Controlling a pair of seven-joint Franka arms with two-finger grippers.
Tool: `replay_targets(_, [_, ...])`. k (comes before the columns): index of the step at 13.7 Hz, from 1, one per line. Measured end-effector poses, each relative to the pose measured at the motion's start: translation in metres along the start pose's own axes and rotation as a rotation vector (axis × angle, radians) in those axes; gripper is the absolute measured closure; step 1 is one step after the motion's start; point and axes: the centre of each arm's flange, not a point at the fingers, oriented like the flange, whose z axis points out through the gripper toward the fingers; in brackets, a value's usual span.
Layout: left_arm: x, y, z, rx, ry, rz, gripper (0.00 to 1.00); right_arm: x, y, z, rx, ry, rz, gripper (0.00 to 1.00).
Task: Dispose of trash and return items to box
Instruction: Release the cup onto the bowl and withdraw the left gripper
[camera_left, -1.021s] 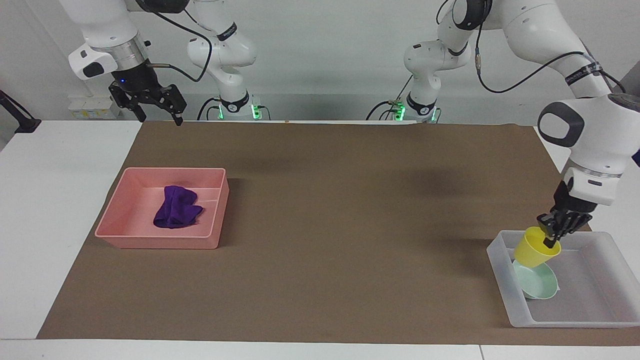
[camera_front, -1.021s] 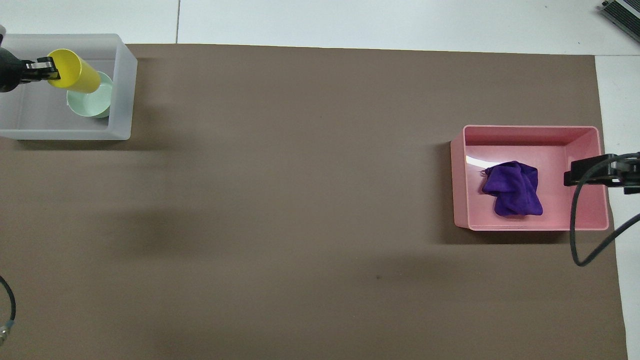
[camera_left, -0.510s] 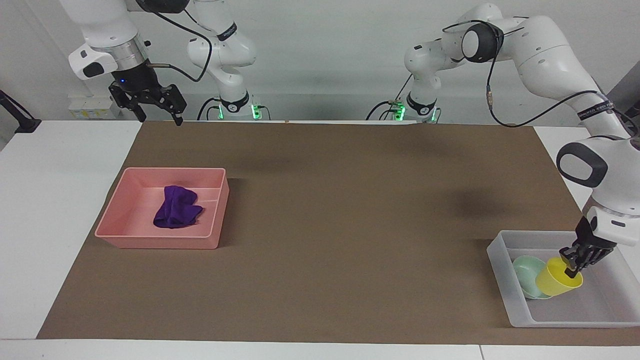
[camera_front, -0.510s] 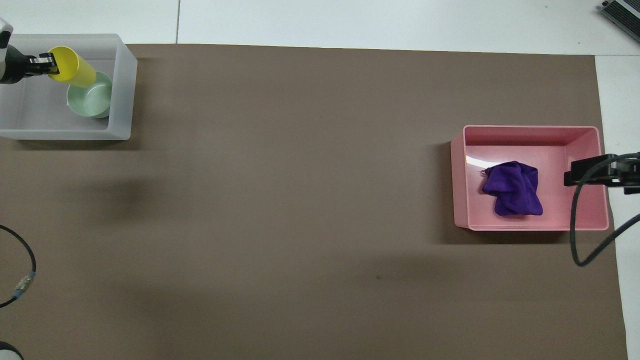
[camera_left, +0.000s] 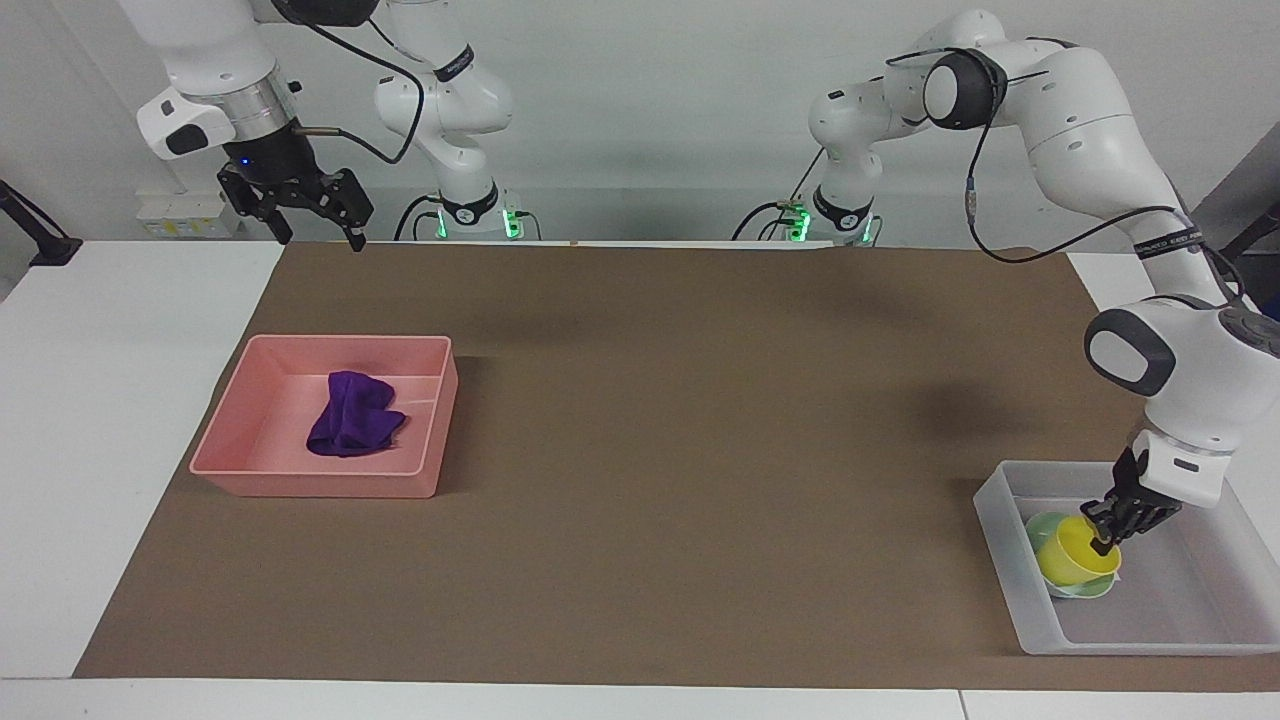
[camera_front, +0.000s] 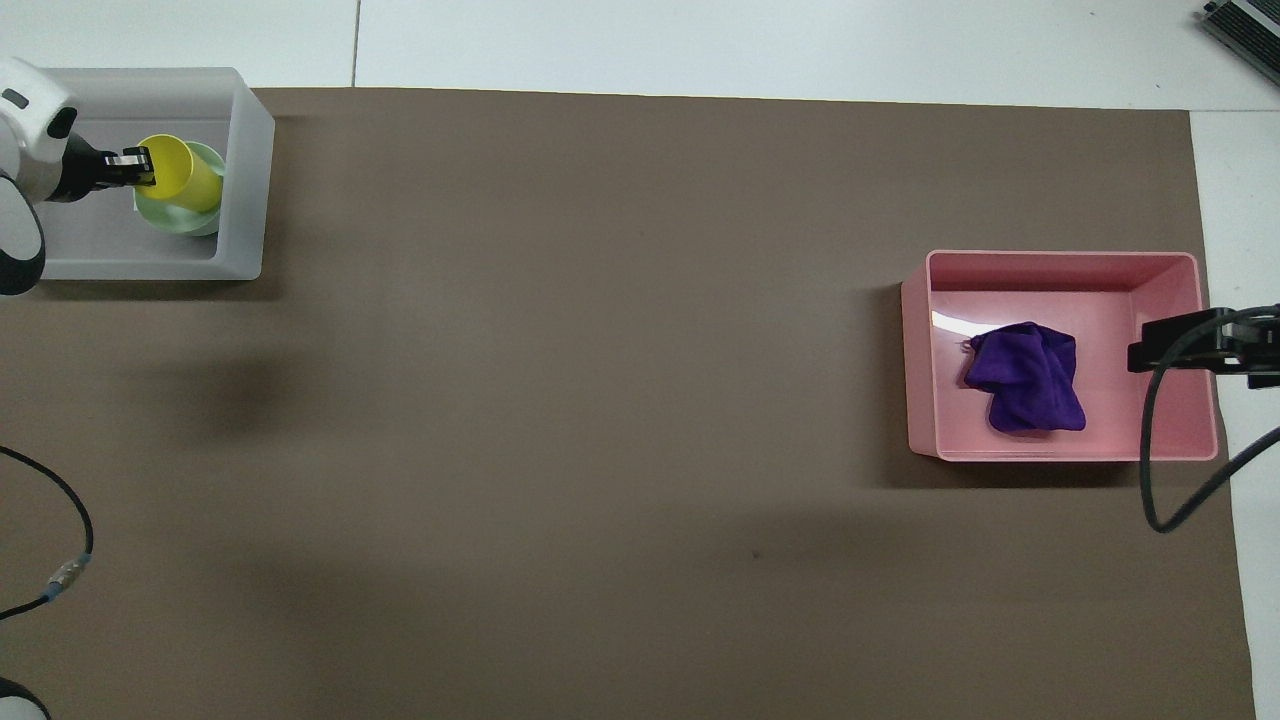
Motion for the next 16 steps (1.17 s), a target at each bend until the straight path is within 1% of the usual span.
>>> replay_targets(3, [0.002, 0.007, -0.009, -0.005, 0.004, 0.019, 0.67, 0.000, 0.000, 0.000, 0.000, 0.000, 0.000, 0.00])
replay_targets(4, [0.003, 0.009, -0.015, -0.007, 0.006, 0.032, 0.52, 0.000, 0.000, 0.000, 0.000, 0.000, 0.000, 0.00])
replay_targets(5, [0.004, 0.012, -0.023, -0.010, 0.005, 0.054, 0.41, 0.000, 0.000, 0.000, 0.000, 0.000, 0.000, 0.00])
replay_targets(6, [0.005, 0.017, -0.035, -0.014, -0.001, 0.084, 0.31, 0.000, 0.000, 0.000, 0.000, 0.000, 0.000, 0.00])
replay_targets(7, [0.005, 0.026, -0.051, -0.020, -0.011, 0.112, 0.18, 0.000, 0.000, 0.000, 0.000, 0.000, 0.000, 0.00])
replay_targets(8, [0.004, 0.037, -0.069, -0.026, -0.023, 0.142, 0.07, 0.000, 0.000, 0.000, 0.000, 0.000, 0.000, 0.00])
replay_targets(9, [-0.001, 0.052, -0.087, -0.033, -0.035, 0.175, 0.00, 0.000, 0.000, 0.000, 0.000, 0.000, 0.000, 0.00])
replay_targets(10, [-0.009, 0.070, -0.104, -0.040, -0.045, 0.207, 0.00, 0.000, 0.000, 0.000, 0.000, 0.000, 0.000, 0.00])
replay_targets(13, [-0.052, 0.126, -0.140, -0.058, -0.080, 0.290, 0.00, 0.000, 0.000, 0.000, 0.000, 0.000, 0.000, 0.00])
replay_targets(16, [-0.094, 0.169, -0.167, -0.075, -0.148, 0.356, 0.00, 0.000, 0.000, 0.000, 0.000, 0.000, 0.000, 0.00])
